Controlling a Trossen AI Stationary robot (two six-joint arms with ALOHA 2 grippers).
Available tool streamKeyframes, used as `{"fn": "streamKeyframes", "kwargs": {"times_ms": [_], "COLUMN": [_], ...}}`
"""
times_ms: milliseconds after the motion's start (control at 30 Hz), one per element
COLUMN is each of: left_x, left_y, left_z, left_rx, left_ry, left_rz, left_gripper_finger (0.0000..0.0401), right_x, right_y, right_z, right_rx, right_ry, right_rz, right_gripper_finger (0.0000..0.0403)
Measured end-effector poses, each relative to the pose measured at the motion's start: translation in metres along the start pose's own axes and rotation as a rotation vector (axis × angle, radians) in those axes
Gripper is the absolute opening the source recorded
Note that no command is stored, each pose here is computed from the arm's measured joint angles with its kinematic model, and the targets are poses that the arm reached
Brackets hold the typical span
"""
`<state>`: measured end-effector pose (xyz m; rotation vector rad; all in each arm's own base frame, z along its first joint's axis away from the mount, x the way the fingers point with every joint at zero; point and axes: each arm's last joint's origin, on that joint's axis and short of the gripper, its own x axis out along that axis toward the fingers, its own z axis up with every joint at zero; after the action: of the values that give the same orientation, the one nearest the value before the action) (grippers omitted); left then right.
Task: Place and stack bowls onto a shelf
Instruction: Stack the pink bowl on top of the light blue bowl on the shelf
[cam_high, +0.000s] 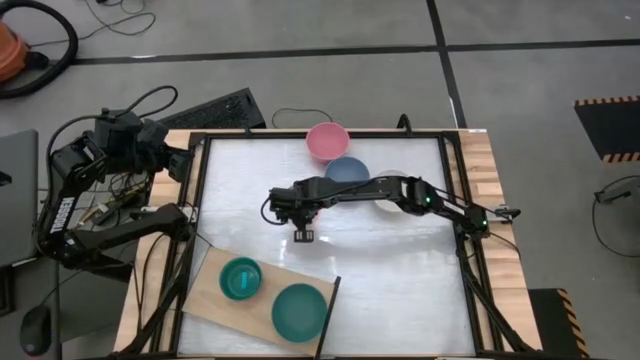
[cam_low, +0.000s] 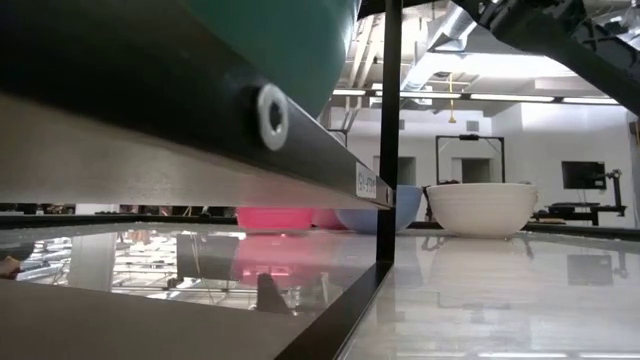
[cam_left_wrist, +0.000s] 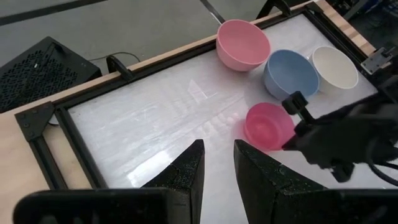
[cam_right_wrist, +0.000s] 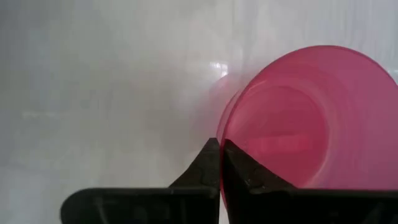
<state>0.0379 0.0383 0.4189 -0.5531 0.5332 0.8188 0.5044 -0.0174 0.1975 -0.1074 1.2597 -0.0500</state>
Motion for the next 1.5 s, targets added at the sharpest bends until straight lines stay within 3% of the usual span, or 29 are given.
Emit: {"fn": "streamKeyframes", "kwargs": {"times_ms": [133, 400, 533, 800, 933, 1033, 1233, 1500], "left_x": [0.000, 0.000, 0.000, 0.000, 0.000, 0.000, 0.000, 0.000], "left_y": [0.000, 0.000, 0.000, 0.000, 0.000, 0.000, 0.000, 0.000], "left_z": [0.000, 0.000, 0.000, 0.000, 0.000, 0.000, 0.000, 0.000], "left_rx": [0.000, -0.019, -0.036, -0.064, -0.080, -0.085, -0.087, -0.090], "left_ry": [0.000, -0.001, -0.003, -0.001, 0.000, 0.000, 0.000, 0.000], "left_rz": [0.000, 0.000, -0.001, 0.000, 0.000, 0.000, 0.000, 0.000], "left_gripper_finger": [0.0071, 0.0071, 0.0071, 0.0071, 0.0071, 0.0071, 0.0071, 0.0071], "right_x": [-0.022, -0.067, -0.088, -0.114, -0.120, -0.122, -0.115, -0.077], "right_y": [0.015, 0.055, 0.079, 0.123, 0.140, 0.147, 0.149, 0.158], "right_z": [0.013, 0.029, 0.037, 0.047, 0.046, 0.046, 0.047, 0.050], "right_rx": [-0.028, -0.126, -0.242, -0.500, -0.679, -0.743, -0.775, -0.752], "right_ry": [-0.082, -0.310, -0.450, -0.690, -0.771, -0.805, -0.826, -0.778], "right_rz": [0.004, -0.106, -0.116, -0.022, 0.079, 0.107, 0.205, 0.235], "right_gripper_finger": [0.0022, 0.0022, 0.0022, 0.0022, 0.0022, 0.0022, 0.0022, 0.0022]}}
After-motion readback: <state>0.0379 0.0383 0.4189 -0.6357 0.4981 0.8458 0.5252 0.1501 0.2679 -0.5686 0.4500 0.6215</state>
